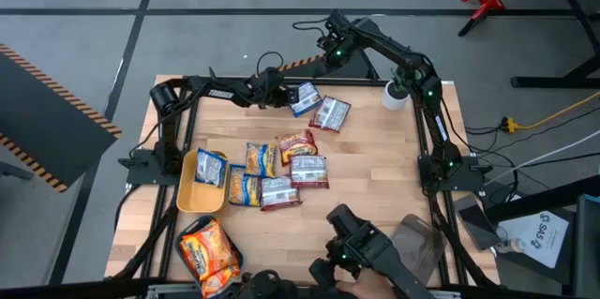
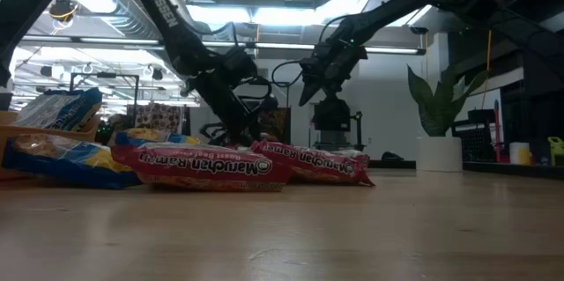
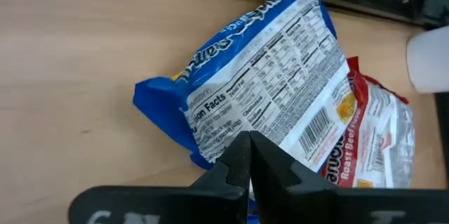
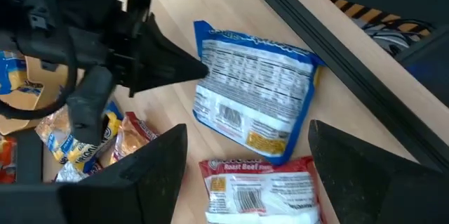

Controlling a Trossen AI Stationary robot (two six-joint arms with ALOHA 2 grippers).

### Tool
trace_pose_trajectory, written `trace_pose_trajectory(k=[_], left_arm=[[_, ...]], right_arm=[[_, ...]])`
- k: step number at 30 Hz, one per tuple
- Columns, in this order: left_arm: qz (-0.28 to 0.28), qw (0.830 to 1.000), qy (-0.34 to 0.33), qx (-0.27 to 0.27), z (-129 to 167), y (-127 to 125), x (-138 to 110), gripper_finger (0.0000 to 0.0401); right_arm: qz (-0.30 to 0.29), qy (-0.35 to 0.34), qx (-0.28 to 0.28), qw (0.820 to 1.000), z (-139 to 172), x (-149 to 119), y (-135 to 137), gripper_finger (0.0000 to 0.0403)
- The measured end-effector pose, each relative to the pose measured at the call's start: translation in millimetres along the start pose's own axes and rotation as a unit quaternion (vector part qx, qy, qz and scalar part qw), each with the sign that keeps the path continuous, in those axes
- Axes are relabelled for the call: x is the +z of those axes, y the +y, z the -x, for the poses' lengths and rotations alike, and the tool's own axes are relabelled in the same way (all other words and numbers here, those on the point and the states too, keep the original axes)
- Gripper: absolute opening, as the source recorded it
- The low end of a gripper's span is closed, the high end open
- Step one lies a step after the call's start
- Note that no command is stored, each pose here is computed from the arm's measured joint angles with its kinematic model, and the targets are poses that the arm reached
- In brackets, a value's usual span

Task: Sort Maruchan noodles
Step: Put the blue noodle pack into the yellow bin

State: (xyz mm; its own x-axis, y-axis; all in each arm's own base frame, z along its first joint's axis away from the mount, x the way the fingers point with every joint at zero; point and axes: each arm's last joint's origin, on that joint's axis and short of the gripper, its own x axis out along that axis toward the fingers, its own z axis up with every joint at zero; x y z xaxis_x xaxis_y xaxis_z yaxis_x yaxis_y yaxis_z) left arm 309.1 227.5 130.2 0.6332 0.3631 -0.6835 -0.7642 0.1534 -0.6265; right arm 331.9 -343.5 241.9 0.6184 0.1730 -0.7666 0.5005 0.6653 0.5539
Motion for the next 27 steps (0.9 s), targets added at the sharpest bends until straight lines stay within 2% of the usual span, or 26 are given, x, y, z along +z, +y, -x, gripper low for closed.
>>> trace_pose_trajectory(k=[3, 6, 13, 20, 24, 27], left_arm=[[0.023, 0.999, 0.013, 0.019, -3, 5, -3, 0.0000], [0.021, 0.999, 0.011, 0.025, -5, 6, -4, 0.0000], [0.024, 0.999, 0.012, 0.043, -5, 10, -6, 0.0000], [0.025, 0.997, 0.019, 0.071, -6, 15, -9, 0.0000], [0.034, 0.997, 0.020, 0.070, -6, 15, -9, 0.0000], [0.033, 0.998, 0.032, 0.042, -6, 12, -8, 0.0000]], right_arm=[[-0.007, -0.007, 0.004, 1.000, -3, 0, -2, 0.0280], [-0.029, 0.002, 0.026, 0.999, -12, -5, -8, 0.0280], [-0.083, 0.015, 0.070, 0.994, -49, -23, -28, 0.0280], [-0.083, -0.005, 0.042, 0.996, -60, -25, -34, 0.0280], [-0.077, -0.017, 0.017, 0.997, -60, -23, -35, 0.0280], [-0.088, -0.015, 0.025, 0.996, -58, -24, -38, 0.0280]])
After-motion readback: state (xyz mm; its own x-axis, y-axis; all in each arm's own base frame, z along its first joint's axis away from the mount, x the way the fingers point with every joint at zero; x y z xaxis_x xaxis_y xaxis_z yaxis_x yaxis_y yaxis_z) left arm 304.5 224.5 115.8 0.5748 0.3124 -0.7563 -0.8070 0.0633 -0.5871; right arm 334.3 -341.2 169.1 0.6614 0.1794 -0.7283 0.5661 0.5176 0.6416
